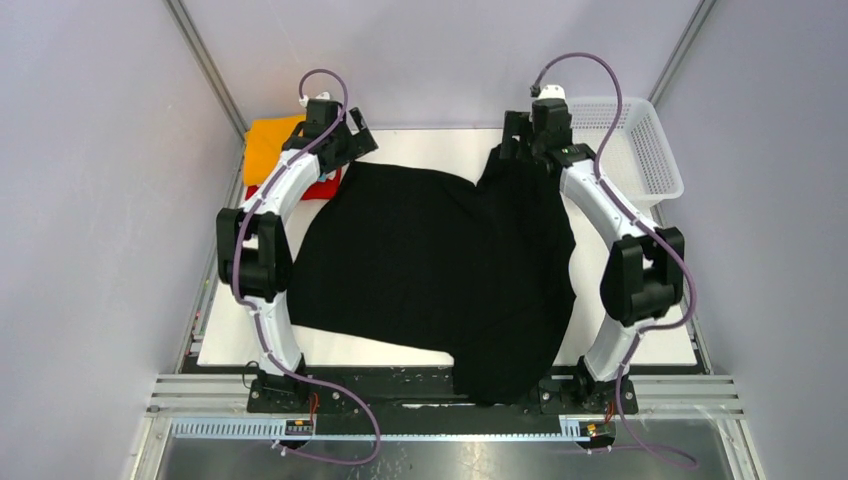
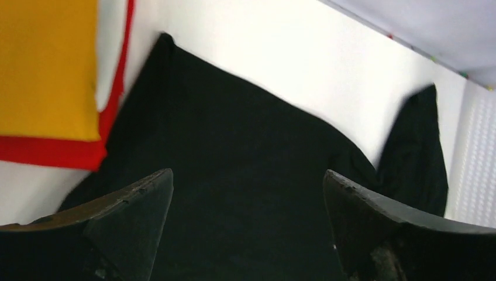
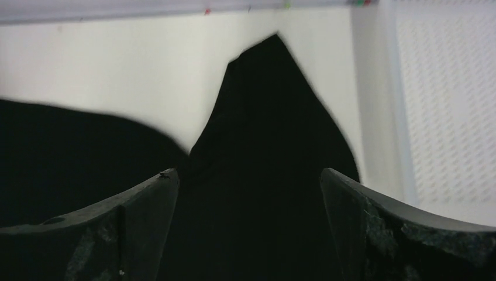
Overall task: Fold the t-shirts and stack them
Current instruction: Flatten out the tshirt
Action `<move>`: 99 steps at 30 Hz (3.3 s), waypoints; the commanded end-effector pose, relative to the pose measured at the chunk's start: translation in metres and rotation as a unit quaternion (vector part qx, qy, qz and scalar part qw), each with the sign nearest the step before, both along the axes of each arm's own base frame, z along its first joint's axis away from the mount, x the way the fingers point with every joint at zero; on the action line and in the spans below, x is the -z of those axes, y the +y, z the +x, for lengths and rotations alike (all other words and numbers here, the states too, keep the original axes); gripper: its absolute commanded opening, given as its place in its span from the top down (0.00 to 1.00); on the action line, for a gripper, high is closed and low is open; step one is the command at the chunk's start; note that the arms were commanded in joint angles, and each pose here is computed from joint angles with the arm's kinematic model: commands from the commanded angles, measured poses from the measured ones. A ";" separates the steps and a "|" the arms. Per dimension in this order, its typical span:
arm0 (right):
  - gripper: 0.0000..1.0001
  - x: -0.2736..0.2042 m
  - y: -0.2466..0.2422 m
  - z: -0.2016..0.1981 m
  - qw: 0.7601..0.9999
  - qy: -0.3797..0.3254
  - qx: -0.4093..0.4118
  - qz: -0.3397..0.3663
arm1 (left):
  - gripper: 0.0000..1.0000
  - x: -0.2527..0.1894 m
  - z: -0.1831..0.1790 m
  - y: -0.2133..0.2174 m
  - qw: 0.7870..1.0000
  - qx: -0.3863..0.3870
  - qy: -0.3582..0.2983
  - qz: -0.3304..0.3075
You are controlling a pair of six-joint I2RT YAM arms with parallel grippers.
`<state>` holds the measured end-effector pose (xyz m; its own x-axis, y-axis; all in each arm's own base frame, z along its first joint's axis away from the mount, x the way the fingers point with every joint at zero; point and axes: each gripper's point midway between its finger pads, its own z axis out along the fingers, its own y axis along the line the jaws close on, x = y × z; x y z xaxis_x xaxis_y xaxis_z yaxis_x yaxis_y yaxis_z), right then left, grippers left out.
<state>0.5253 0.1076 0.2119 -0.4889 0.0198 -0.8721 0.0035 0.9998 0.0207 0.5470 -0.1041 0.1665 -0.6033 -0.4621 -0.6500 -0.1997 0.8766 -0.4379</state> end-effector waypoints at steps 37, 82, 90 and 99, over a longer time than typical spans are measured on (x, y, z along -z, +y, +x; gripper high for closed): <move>0.01 0.139 0.095 0.074 0.908 0.118 0.147 0.374 | 0.01 0.114 -0.158 -0.046 0.987 0.080 0.134 -0.031; 0.00 0.164 0.049 -0.212 0.941 0.259 -0.005 0.220 | 0.01 0.118 -0.193 -0.032 0.989 0.037 0.125 -0.071; 0.01 0.178 0.026 -0.188 0.946 0.267 0.041 0.180 | 0.01 0.128 -0.173 -0.026 0.988 0.024 0.136 -0.071; 0.00 0.183 0.011 -0.156 0.949 0.263 0.051 0.165 | 0.01 0.130 -0.149 -0.030 0.987 0.019 0.139 -0.084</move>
